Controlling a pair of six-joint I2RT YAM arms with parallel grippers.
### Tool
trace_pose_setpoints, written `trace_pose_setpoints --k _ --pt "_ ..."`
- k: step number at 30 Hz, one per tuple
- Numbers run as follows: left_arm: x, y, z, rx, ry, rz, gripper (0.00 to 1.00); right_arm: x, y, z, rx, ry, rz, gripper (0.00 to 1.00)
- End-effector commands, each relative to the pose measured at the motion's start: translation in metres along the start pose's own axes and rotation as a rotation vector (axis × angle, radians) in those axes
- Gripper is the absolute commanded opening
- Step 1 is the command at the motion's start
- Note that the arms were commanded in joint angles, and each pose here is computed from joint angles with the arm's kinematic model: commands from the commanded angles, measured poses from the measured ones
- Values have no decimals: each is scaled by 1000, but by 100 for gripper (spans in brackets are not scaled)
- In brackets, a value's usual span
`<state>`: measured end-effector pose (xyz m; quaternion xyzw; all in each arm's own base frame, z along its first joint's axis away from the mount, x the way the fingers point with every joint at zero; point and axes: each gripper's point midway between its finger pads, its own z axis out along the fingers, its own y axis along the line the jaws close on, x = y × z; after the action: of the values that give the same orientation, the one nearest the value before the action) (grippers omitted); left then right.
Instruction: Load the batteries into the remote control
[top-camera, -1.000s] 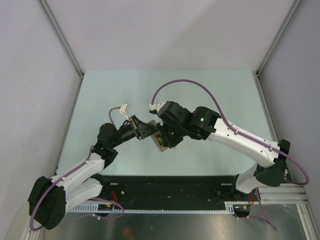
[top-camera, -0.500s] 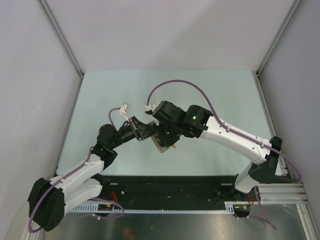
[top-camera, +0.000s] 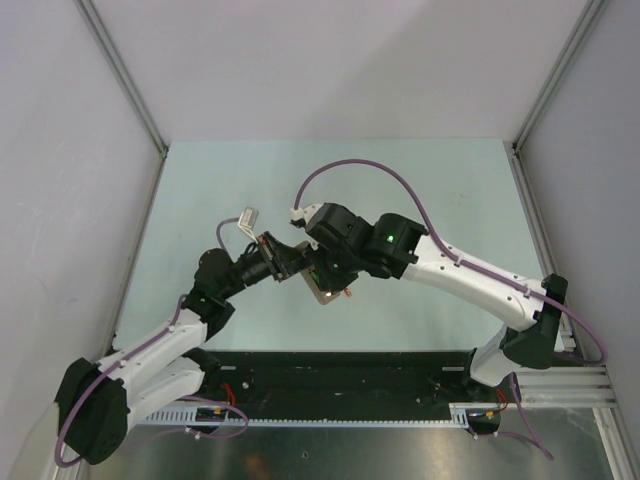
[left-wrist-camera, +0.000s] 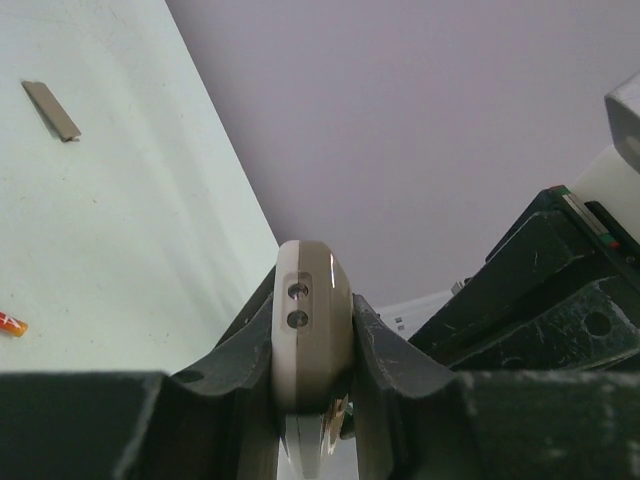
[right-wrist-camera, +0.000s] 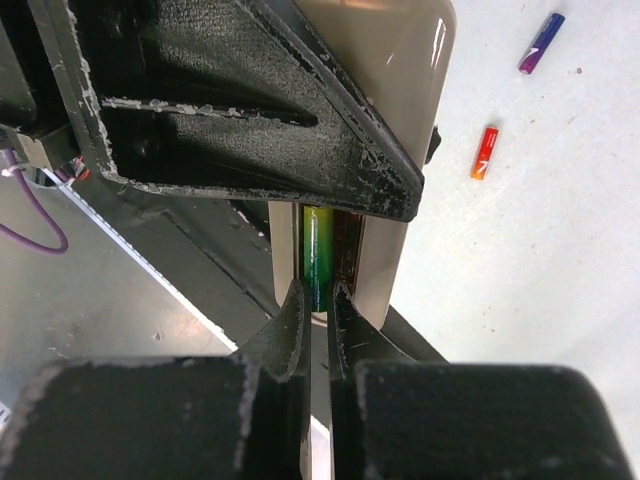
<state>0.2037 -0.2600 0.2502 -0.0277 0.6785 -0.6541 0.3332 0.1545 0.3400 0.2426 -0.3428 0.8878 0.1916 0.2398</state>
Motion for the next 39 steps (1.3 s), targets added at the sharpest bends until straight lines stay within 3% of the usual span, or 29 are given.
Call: trace_pose_setpoints --k 1,22,39 --pt "-4 -44 -2 125 -14 -22 0 -25 6 -7 -18 -134 31 0" --pt "-5 -76 -2 191 -43 -85 0 -42 21 10 -110 -200 129 0" --pt "-33 -93 -8 242 -184 -231 0 -49 22 17 -108 -312 194 0"
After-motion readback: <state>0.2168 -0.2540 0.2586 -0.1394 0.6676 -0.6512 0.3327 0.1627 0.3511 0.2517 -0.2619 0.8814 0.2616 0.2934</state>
